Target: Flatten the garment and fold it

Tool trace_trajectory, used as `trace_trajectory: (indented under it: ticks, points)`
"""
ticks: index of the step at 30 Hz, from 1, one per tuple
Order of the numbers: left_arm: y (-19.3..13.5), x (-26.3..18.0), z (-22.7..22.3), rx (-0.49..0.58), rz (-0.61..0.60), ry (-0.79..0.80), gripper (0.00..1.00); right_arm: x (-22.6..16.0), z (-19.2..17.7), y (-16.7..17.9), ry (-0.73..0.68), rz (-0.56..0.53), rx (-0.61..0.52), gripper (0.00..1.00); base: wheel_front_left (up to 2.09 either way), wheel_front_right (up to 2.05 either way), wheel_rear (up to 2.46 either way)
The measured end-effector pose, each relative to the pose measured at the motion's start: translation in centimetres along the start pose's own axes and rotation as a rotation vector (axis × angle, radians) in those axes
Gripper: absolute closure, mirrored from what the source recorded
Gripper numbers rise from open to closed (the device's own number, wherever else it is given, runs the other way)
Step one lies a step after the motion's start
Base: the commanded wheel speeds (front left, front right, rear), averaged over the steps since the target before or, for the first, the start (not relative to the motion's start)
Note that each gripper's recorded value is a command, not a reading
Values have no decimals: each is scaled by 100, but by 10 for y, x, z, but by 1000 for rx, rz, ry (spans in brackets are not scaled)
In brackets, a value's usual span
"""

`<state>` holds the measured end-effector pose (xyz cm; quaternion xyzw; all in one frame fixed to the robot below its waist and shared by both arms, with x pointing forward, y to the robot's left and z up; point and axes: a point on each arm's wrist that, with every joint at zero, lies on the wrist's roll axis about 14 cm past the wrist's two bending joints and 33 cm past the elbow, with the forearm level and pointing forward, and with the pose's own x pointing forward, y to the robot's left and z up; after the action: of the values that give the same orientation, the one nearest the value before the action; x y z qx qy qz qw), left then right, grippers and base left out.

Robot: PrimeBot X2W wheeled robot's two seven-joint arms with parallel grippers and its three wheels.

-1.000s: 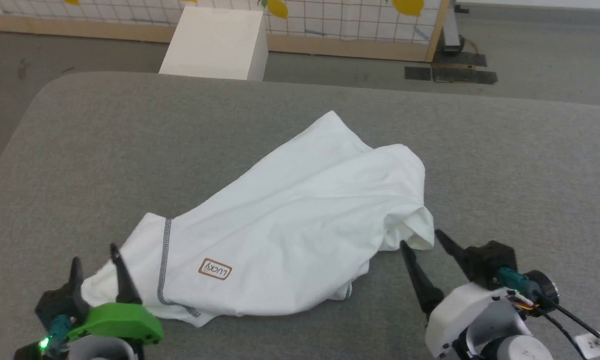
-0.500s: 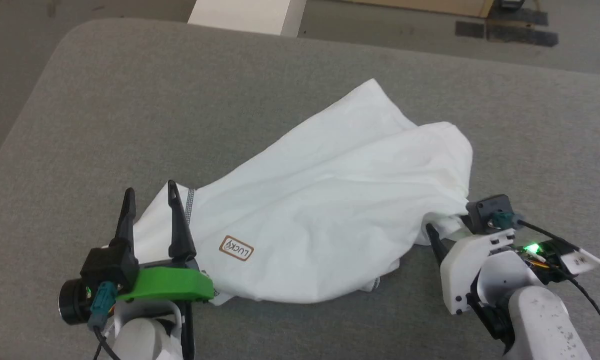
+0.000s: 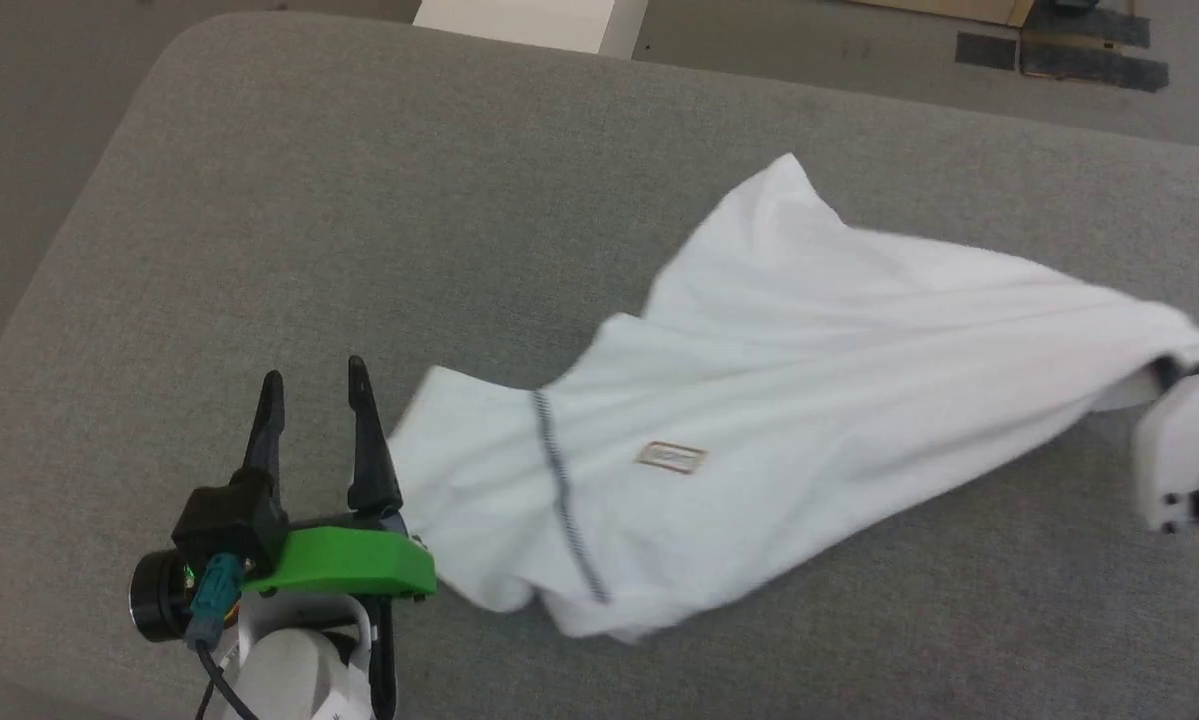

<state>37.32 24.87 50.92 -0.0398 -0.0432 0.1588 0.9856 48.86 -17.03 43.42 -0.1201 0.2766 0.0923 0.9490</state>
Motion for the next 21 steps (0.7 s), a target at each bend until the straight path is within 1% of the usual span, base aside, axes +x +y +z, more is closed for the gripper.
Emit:
trace_trajectory:
  ticks: [1, 4, 7, 10, 11, 12, 16, 18, 21]
  points:
    - [-1, -1, 2, -3, -3, -5, 0, -6, 6, -23, -14, -57, -2, 100, 0, 0, 0]
    - [-2, -2, 5, -9, -10, -13, 0, -26, 11, -72, -31, -192, 13, 100, 0, 0, 0]
    - [-7, -3, 5, -15, -24, -12, 0, -41, -7, -99, 8, -266, 62, 100, 0, 0, 0]
    - [-13, -3, 1, -21, -43, -2, 0, -50, -36, -100, 69, -282, 119, 100, 0, 0, 0]
    - [-14, -2, 0, -22, -51, 2, 0, -51, -45, -95, 84, -274, 149, 70, 0, 0, 0]
    - [-17, -2, -2, -23, -60, 6, 0, -52, -52, -89, 87, -265, 174, 0, 0, 0, 0]
    - [-31, 0, -8, -24, -110, 20, 0, -60, -65, -67, 40, -235, 263, 0, 0, 0, 0]
    - [-40, 0, -12, -20, -144, 30, 0, -64, -62, -56, -21, -218, 279, 0, 0, 0, 0]
    - [-63, -1, -24, -6, -228, 63, 0, -77, -49, -44, -158, -202, 283, 0, 0, 0, 0]
